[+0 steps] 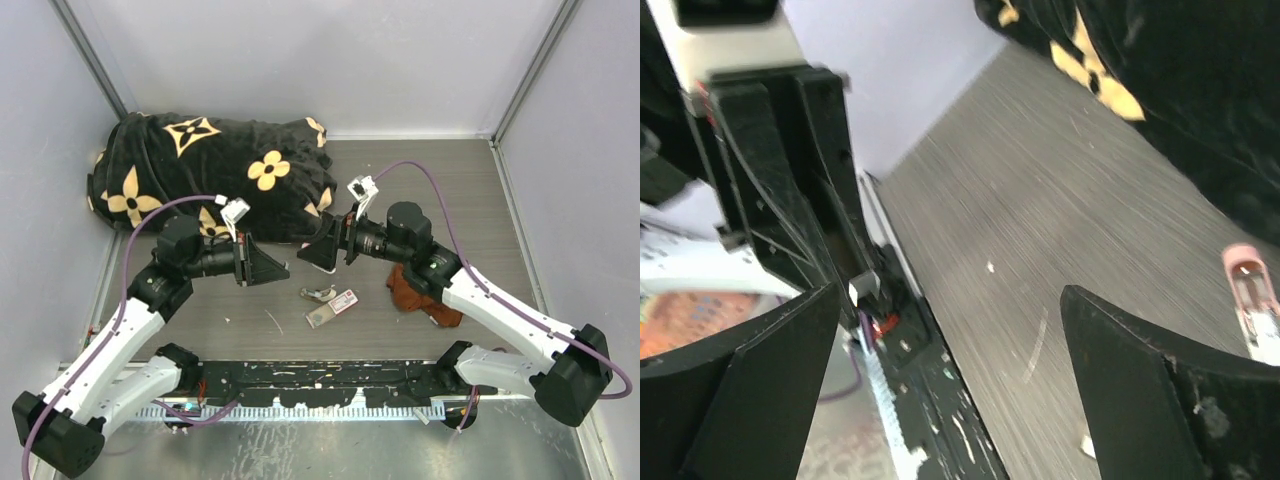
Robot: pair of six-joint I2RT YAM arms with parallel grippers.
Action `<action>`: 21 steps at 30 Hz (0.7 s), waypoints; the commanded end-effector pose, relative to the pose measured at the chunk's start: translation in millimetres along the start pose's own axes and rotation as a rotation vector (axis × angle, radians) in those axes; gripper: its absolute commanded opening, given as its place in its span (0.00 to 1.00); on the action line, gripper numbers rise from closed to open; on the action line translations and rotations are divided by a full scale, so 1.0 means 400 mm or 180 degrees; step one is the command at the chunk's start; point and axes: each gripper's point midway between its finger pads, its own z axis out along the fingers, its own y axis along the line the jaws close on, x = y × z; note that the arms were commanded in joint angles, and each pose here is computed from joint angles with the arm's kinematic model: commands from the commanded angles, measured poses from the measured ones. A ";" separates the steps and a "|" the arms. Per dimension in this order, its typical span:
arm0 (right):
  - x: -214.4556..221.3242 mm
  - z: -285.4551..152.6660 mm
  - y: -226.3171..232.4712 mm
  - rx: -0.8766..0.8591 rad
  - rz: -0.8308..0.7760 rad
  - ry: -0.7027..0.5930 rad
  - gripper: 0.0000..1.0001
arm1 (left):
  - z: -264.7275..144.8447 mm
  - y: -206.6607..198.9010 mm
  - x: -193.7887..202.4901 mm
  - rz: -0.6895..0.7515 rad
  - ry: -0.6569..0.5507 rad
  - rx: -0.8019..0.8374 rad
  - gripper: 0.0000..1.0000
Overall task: Load the staples into the stapler
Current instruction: Pick up the staple from the center of the board.
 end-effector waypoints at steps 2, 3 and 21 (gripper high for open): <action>0.063 -0.043 -0.042 0.0289 -0.0458 0.0586 1.00 | -0.011 0.016 0.078 0.0512 0.0623 -0.0097 0.00; 0.074 -0.046 -0.047 0.0293 -0.0482 0.0643 1.00 | -0.005 0.019 0.085 0.0632 0.0670 -0.0135 0.00; 0.135 -0.064 -0.006 0.0103 0.0440 0.0682 0.77 | 0.061 0.048 0.154 0.2146 0.1181 -0.0641 0.00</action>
